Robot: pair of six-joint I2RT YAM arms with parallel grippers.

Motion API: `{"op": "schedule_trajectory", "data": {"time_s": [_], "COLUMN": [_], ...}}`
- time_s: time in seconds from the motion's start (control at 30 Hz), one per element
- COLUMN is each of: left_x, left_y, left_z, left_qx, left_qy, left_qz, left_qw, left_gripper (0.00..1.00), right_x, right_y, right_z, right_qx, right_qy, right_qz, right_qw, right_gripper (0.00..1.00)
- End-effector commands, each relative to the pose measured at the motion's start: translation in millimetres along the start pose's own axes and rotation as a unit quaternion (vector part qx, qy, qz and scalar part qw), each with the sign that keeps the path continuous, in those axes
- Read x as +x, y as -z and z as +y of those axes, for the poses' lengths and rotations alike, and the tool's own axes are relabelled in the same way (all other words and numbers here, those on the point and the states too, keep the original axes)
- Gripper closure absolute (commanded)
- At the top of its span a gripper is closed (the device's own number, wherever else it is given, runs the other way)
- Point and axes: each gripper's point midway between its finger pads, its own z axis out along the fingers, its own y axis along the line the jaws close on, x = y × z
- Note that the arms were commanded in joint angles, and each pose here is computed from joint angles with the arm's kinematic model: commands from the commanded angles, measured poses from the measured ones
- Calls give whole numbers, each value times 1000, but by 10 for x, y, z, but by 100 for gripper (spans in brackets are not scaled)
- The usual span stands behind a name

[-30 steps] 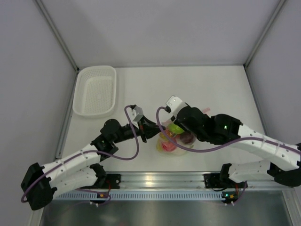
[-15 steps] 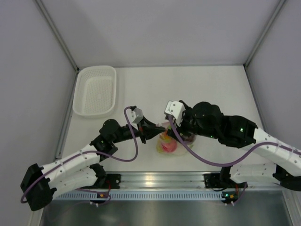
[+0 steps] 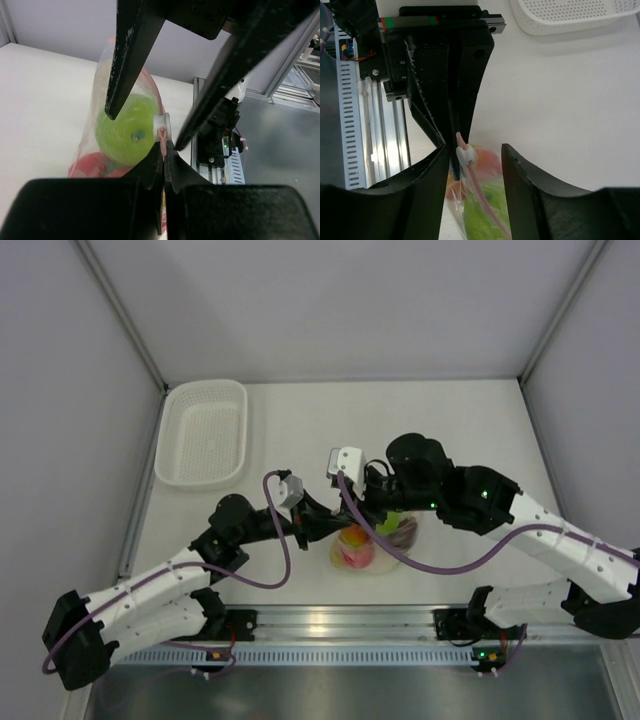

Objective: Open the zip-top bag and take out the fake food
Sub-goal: Unzip the zipper food storage bag at the center of the board.

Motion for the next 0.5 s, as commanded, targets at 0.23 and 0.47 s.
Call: {"op": "schedule_trajectory", "data": {"time_s": [0.23, 0.47], "left_x": [-406, -398], "left_y": [31, 36], "left_z": [-150, -73], "left_qx": [21, -1], "left_qy": [-53, -54], "left_qz": [-54, -48], "left_qw": [997, 997], "left_gripper": [100, 100], "right_x": [-198, -95], "right_y": [55, 27], "right_z": [-36, -36], "right_qx": [-40, -38], "right_qy": [-4, -14], "right_qz": [-37, -24], "right_qw": [999, 999], "right_gripper": [78, 100]}}
